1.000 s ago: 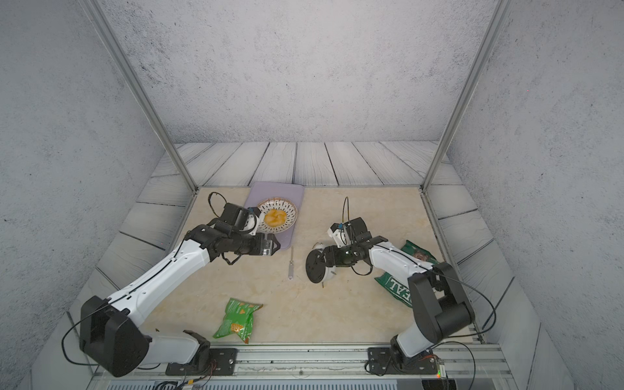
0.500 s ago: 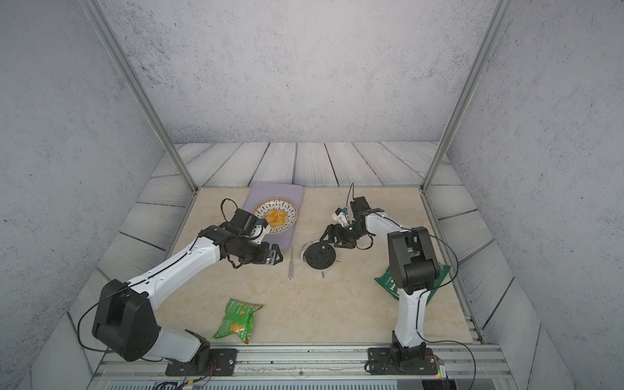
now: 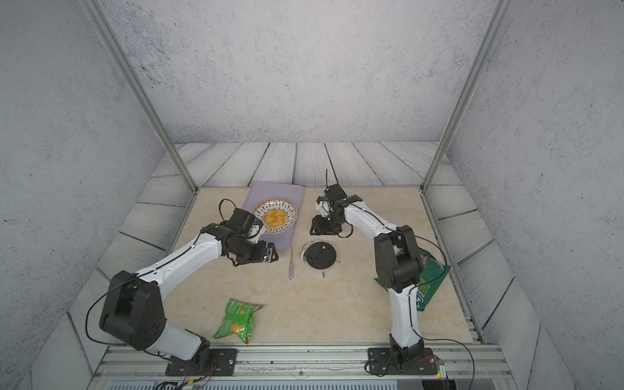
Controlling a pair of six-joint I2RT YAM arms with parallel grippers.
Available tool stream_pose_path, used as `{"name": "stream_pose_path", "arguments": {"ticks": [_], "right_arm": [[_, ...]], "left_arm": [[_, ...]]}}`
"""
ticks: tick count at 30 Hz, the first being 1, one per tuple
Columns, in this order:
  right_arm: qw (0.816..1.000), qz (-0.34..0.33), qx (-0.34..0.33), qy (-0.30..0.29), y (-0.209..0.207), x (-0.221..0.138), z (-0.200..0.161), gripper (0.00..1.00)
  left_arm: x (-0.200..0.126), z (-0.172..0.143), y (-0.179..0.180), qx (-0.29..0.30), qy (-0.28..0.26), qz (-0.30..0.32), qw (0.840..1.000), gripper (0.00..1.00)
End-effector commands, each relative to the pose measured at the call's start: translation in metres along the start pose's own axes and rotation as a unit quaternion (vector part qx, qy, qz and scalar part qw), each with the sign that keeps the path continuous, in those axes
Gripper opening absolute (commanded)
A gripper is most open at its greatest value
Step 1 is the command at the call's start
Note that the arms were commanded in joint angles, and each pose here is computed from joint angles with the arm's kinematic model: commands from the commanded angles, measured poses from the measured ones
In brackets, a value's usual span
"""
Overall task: Remove the battery from the alarm
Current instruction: Move the alarm to the center of the board.
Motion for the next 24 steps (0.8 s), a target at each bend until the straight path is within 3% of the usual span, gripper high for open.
{"name": "stream_pose_path", "arguments": {"ticks": [1, 6, 13, 16, 19, 24], "right_arm": [[0.999, 0.003, 0.002, 0.053, 0.007, 0.025, -0.016, 0.51], [0.992, 0.07, -0.054, 0.093, 0.045, 0.04, -0.032, 0.48], [0.976, 0.146, -0.106, 0.12, 0.084, 0.023, -0.056, 0.48], [0.985, 0.101, -0.118, 0.078, 0.084, -0.001, -0.05, 0.51], [0.994, 0.012, -0.105, 0.007, 0.072, -0.038, -0.04, 0.63], [0.991, -0.104, -0.022, -0.086, 0.036, -0.09, -0.055, 0.74]], "left_arm": [[0.008, -0.006, 0.007, -0.01, 0.019, 0.004, 1.0, 0.9], [0.011, -0.005, 0.014, -0.022, 0.022, 0.01, 0.999, 0.86], [0.019, -0.005, 0.008, -0.016, 0.038, -0.01, 0.999, 0.73], [0.025, -0.002, 0.0, -0.008, 0.044, -0.012, 0.999, 0.65], [0.036, 0.005, -0.009, 0.006, 0.047, 0.003, 0.999, 0.52], [0.054, 0.02, -0.023, 0.031, 0.035, 0.041, 0.998, 0.51]]}}
Point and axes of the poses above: each gripper's point midway between its finger pads, its own x axis out along the fingers, its own y axis along the line the jaws close on, z = x × y, the point moved 4 cm from there along -x, back along the fingers, and after that the axes turned 14 degrees about -x, right-handed, at the moved point
